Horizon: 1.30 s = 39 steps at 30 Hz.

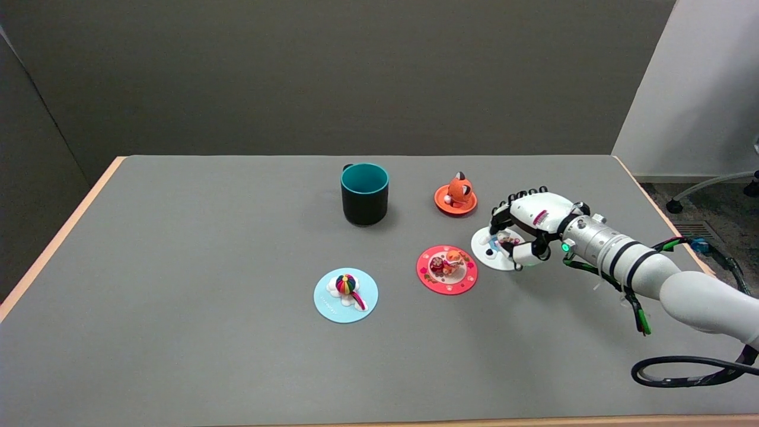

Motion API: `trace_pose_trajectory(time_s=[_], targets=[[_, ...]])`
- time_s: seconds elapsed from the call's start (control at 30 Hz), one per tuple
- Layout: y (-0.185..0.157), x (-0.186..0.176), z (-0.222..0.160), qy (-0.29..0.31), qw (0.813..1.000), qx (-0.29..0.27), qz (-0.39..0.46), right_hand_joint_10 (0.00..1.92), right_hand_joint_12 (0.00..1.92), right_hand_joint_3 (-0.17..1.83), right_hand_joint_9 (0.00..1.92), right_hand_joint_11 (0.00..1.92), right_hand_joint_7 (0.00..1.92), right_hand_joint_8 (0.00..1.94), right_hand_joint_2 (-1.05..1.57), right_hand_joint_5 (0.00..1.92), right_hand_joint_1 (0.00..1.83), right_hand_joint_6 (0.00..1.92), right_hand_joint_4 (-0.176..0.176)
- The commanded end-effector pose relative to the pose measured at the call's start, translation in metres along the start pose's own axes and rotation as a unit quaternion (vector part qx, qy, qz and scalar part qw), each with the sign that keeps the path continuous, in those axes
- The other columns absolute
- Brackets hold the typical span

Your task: Pick up the white cup lid.

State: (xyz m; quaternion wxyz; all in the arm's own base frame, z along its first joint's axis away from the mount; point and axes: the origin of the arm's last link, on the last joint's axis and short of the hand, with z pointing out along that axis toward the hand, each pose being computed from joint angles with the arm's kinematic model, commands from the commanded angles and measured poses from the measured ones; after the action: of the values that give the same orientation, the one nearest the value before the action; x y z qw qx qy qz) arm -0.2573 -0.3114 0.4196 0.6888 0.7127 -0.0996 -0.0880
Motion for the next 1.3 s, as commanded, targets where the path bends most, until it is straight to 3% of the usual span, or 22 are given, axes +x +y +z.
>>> trace_pose_trajectory(time_s=[0.03,0.57,0.7,0.8,1.3], targets=[[0.003,-0.001,0.000,-0.001,1.000,-0.005,0.000,0.68,0.89,0.11,0.57,0.37,0.63,1.63,1.26,0.65,1.11,1.39,-0.004],[0.004,0.003,0.001,0.004,1.000,-0.006,0.001,0.78,0.94,0.12,0.54,0.37,0.57,1.69,1.28,0.63,1.09,1.44,0.000],[0.000,0.014,0.002,0.017,1.000,0.002,0.003,0.81,0.97,0.11,0.55,0.39,0.56,1.68,1.27,0.68,1.11,1.39,-0.013],[-0.007,0.024,0.002,0.029,0.999,0.014,0.003,0.86,1.05,0.14,0.54,0.38,0.57,1.67,1.25,0.68,1.10,1.39,-0.007],[-0.033,0.063,-0.001,0.064,0.996,0.066,0.009,0.91,1.06,0.14,0.60,0.43,0.64,1.58,1.22,0.70,1.12,1.37,0.013]])
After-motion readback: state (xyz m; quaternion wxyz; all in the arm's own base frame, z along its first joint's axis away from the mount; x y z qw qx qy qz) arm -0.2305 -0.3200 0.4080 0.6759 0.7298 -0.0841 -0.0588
